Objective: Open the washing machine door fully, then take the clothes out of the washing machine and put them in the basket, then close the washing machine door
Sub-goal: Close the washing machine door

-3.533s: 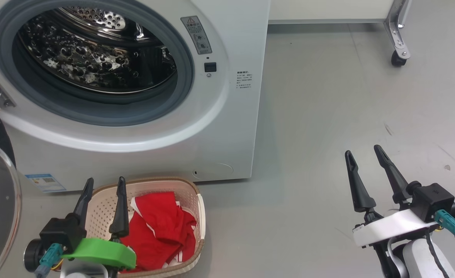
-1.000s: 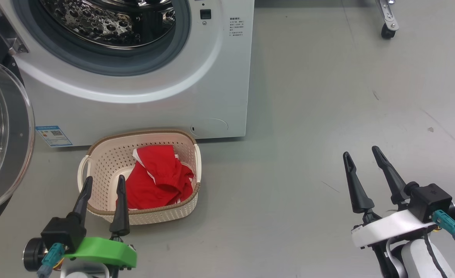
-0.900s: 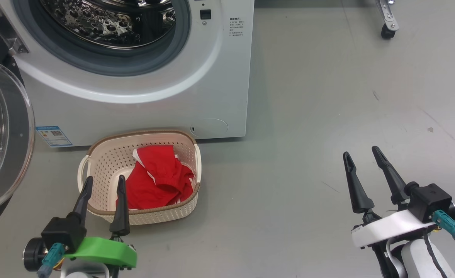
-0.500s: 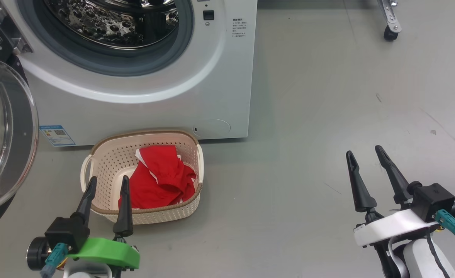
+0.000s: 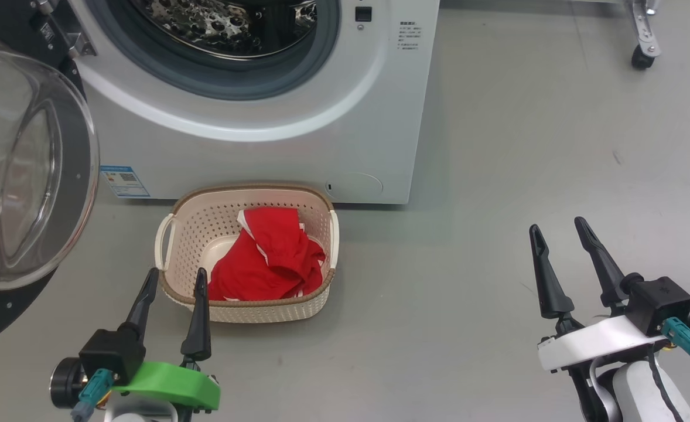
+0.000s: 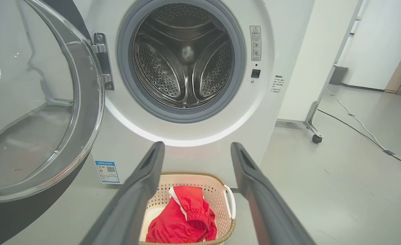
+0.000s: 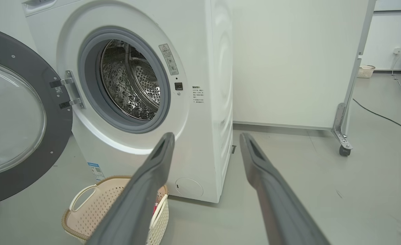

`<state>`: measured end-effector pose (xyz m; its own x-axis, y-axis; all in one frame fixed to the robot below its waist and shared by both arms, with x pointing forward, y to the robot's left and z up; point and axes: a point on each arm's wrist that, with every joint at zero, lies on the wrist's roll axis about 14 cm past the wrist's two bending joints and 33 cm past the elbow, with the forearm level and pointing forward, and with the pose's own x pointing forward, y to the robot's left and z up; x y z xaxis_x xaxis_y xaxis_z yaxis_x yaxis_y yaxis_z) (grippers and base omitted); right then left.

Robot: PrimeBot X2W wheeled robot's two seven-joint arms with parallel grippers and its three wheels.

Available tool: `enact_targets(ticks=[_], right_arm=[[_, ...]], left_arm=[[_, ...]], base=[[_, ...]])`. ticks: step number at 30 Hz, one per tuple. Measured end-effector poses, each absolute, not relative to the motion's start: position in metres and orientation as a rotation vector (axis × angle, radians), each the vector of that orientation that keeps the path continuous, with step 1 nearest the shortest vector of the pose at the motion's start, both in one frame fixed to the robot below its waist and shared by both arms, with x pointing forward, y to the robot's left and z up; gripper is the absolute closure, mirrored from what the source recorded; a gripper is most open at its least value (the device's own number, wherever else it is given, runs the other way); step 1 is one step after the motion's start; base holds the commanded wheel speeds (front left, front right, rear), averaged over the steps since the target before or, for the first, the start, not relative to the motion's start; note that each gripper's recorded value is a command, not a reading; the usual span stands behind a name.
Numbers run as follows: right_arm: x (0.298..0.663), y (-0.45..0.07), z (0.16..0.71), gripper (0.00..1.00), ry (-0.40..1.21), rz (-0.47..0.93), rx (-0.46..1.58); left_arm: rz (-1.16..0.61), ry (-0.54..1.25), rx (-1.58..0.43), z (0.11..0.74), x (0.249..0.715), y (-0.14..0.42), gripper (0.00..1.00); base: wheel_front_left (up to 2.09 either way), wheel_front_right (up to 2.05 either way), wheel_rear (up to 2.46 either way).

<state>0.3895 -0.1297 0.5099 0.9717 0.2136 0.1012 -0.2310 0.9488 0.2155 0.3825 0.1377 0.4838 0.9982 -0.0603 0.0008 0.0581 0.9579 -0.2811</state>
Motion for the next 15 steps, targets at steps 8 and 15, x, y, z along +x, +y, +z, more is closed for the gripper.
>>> enact_targets(ticks=[8, 15], right_arm=[[0.398, -0.099, 0.503, 0.0, -0.051, 0.324, 0.23], [0.404, -0.064, 0.499, 0.0, -0.033, 0.43, 0.235]], left_arm=[[0.02, 0.014, -0.285, 0.48, 0.373, 0.161, 0.0], [0.117, 0.004, -0.272, 0.481, 0.358, 0.191, 0.0]], base=[[0.0, 0.0, 0.0], [0.0, 0.0, 0.0]])
